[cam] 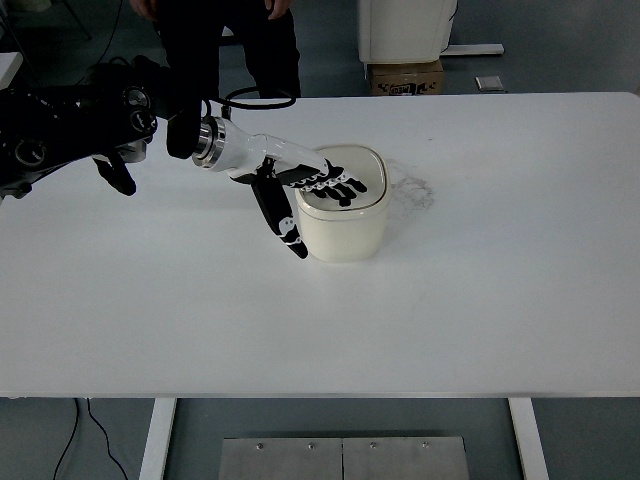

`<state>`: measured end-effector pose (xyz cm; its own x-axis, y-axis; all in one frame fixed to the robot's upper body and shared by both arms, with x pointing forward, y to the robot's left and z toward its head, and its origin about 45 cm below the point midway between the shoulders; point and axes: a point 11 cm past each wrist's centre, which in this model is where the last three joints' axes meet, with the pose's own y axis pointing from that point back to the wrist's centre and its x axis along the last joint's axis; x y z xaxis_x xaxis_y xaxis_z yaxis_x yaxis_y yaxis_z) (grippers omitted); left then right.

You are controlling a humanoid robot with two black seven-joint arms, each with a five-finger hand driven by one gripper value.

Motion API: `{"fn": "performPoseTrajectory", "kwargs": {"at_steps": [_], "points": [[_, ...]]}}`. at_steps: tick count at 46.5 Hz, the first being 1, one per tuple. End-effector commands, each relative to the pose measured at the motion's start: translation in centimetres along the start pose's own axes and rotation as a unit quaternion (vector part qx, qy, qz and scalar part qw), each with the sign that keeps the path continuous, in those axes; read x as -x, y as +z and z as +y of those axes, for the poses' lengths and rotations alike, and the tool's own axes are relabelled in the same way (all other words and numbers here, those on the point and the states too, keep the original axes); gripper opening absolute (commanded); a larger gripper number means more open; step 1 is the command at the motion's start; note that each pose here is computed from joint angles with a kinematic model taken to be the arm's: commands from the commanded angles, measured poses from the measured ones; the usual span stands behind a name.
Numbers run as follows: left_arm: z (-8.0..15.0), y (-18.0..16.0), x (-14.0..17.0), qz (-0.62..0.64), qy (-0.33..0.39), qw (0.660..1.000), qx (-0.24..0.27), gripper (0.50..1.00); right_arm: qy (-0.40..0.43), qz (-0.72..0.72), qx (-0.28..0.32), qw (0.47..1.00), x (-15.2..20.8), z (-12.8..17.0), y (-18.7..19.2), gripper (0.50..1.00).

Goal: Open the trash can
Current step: 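Press down on the lid button with the left hand fingers, then lift the left hand off the lid as it springs open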

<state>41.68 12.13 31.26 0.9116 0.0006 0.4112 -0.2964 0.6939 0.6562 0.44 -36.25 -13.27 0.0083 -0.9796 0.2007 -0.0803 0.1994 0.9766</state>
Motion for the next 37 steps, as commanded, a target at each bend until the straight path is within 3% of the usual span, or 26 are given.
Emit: {"fn": "performPoseTrajectory", "kwargs": {"at_steps": [1, 19, 37], "points": [[0.0, 0.0, 0.1, 0.0, -0.001, 1.0, 0.0, 1.0, 0.0, 0.0, 0.0, 1.0, 0.0, 0.0, 0.0, 0.991], [-0.2, -0.6, 0.4, -0.001, -0.008, 1.0, -0.011, 1.0, 0.0, 0.0, 0.0, 1.0, 0.0, 0.0, 0.0, 0.991], [1.6, 1.5, -2.1, 0.027, 0.031, 0.999, 0.022, 1.0, 0.0, 0.0, 0.0, 1.0, 0.0, 0.0, 0.0, 0.991]]}}
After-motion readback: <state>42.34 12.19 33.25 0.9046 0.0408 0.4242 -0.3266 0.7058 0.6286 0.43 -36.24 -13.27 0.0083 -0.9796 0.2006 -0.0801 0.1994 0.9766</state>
